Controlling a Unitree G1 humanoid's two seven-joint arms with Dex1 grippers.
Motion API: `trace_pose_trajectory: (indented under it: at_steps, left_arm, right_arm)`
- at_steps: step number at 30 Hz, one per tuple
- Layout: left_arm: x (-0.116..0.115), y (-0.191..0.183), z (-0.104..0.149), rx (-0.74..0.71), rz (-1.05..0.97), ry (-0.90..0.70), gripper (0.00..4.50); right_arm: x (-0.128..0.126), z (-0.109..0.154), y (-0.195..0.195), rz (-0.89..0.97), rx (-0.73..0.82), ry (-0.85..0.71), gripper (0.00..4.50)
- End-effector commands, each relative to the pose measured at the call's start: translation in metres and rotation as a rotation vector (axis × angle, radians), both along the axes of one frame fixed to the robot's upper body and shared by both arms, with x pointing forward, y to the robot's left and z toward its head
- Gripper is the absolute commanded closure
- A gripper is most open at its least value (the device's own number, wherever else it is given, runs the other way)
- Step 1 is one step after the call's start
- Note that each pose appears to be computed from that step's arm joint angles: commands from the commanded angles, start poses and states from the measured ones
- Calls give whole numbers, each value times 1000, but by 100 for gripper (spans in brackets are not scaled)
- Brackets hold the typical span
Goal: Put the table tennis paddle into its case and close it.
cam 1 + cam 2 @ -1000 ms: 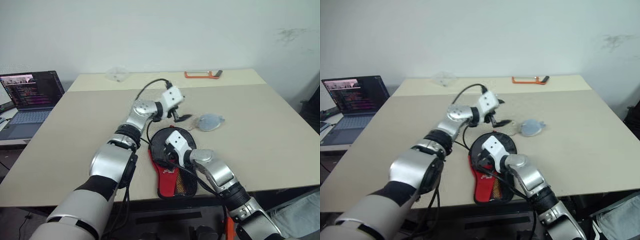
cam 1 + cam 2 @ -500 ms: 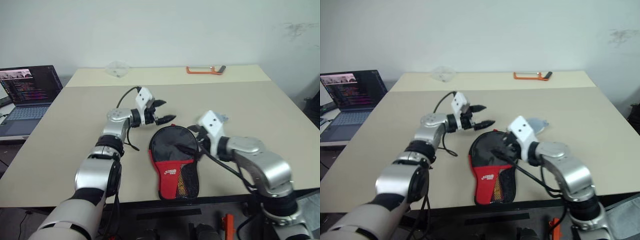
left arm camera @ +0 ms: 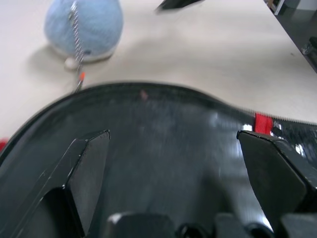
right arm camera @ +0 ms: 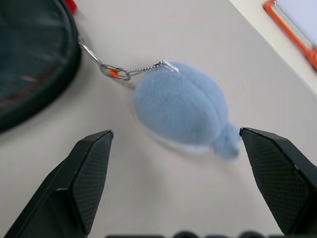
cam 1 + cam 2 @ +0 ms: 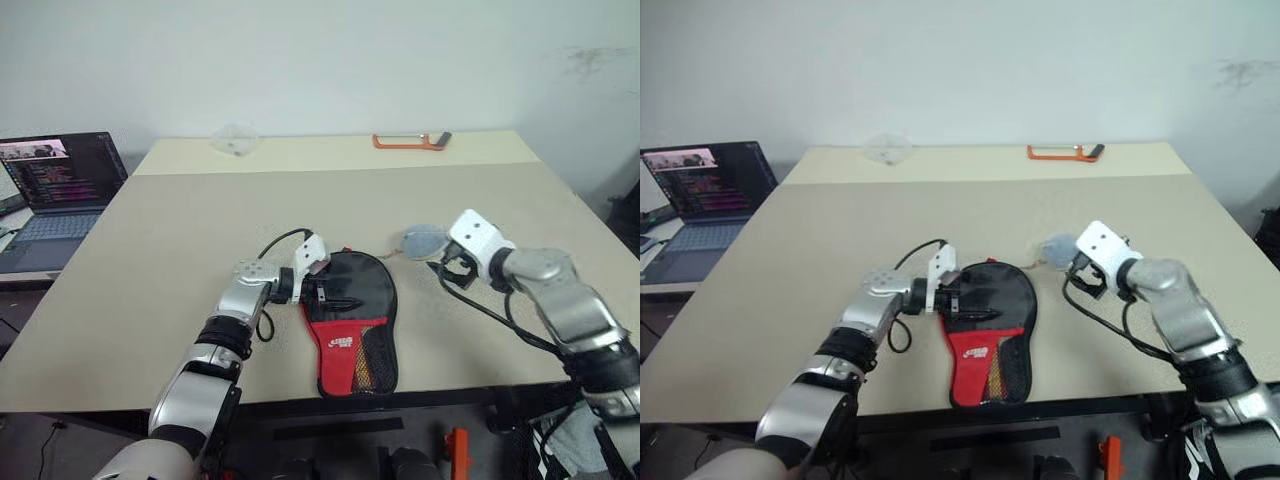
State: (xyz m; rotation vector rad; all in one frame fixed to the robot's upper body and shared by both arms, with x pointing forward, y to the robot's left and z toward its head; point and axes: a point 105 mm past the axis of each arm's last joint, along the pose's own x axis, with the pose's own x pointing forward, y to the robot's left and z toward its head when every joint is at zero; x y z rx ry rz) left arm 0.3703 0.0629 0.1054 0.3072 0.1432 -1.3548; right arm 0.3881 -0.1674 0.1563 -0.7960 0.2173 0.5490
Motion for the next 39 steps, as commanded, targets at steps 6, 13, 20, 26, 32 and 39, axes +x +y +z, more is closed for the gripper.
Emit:
trace_pose_trajectory:
  at_steps: [6,13,20,26,32,39]
  left_arm:
    - [3,-9,8,-8,-12,-35,3]
    - [2,-9,2,4,-15,-25,3]
    - [-1,-8,-7,20,-19,-5,0]
    - [-5,-8,-17,36,-29,11,0]
    - [-9,-13,-28,37,-30,44,0]
    - [-15,1,-55,142,-42,103,0]
  right_arm:
    - [34,-6,17,52,-63,-57,0]
    - [57,-14,11,-1,-89,-57,0]
    - [66,-17,9,-38,-91,-76,63]
    - [70,-20,10,-58,-88,-86,270]
    - [69,-16,13,-49,-88,-110,417]
    - [56,1,1,-6,-108,-125,427]
